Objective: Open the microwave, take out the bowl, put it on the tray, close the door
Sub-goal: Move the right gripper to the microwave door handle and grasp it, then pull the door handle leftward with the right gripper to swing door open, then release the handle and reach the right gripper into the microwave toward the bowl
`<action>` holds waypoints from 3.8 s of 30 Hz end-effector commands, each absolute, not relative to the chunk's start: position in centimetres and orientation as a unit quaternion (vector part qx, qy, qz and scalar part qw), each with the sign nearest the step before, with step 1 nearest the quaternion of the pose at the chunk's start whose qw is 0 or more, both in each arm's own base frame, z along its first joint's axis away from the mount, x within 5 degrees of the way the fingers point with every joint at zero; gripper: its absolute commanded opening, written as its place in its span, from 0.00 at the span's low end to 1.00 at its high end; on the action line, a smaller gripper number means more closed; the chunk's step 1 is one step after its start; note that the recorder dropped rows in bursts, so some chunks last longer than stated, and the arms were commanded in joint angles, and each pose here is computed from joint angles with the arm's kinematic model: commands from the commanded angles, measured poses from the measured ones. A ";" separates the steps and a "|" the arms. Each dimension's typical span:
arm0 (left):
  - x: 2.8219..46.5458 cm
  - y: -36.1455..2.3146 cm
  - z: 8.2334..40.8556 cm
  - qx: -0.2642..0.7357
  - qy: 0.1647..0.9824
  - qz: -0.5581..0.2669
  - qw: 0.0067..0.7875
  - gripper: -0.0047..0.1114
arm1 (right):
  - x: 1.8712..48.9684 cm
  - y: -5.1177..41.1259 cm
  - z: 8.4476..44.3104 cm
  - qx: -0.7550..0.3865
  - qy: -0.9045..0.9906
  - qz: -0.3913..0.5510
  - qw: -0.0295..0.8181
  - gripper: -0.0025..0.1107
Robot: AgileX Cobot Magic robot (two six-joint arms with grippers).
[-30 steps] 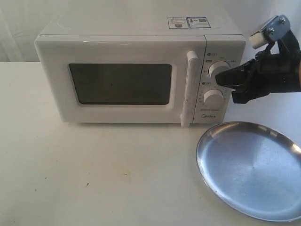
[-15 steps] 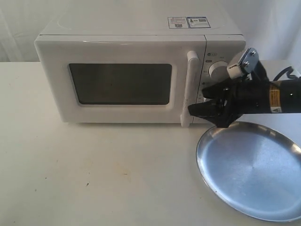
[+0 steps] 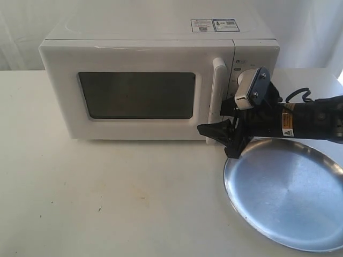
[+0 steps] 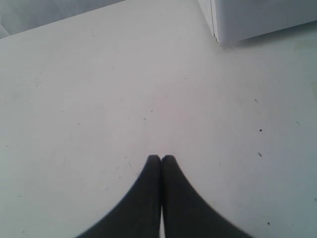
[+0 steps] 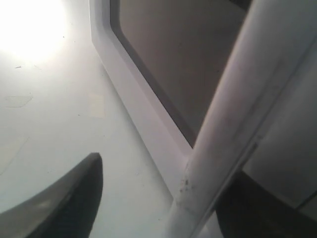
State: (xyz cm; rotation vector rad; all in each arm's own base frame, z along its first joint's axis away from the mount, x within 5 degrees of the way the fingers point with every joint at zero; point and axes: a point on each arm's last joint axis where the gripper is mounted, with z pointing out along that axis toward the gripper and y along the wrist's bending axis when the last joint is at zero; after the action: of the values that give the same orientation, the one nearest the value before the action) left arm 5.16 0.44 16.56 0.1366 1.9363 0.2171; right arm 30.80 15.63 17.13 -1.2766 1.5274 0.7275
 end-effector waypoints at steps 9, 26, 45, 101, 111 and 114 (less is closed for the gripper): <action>5.1 0.4 16.6 0.053 0.821 0.088 0.561 0.04 | 28.8 17.0 19.2 -0.582 0.497 0.388 0.513 0.02; 5.1 0.4 16.6 0.053 0.821 0.088 0.561 0.04 | 27.8 16.9 18.4 -0.641 0.471 0.383 0.471 0.02; 5.1 0.4 16.6 0.053 0.821 0.088 0.561 0.04 | 28.9 17.0 19.3 -0.525 0.555 0.439 0.473 0.17; 5.1 0.4 16.6 0.053 0.821 0.088 0.561 0.04 | 16.0 18.4 20.9 -0.577 0.548 0.519 0.311 0.20; 5.1 0.4 16.6 0.053 0.821 0.088 0.561 0.04 | 18.3 20.4 22.7 -0.476 0.555 0.474 0.490 0.20; 5.1 0.4 16.6 0.053 0.821 0.088 0.561 0.04 | 19.2 20.5 22.9 -0.501 0.531 0.414 0.544 0.24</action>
State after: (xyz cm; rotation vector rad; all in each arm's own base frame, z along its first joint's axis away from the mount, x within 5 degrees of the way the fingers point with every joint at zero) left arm 5.16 0.47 16.56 0.1371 1.9367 0.2235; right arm 18.22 20.46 22.63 -1.2133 1.3033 1.1143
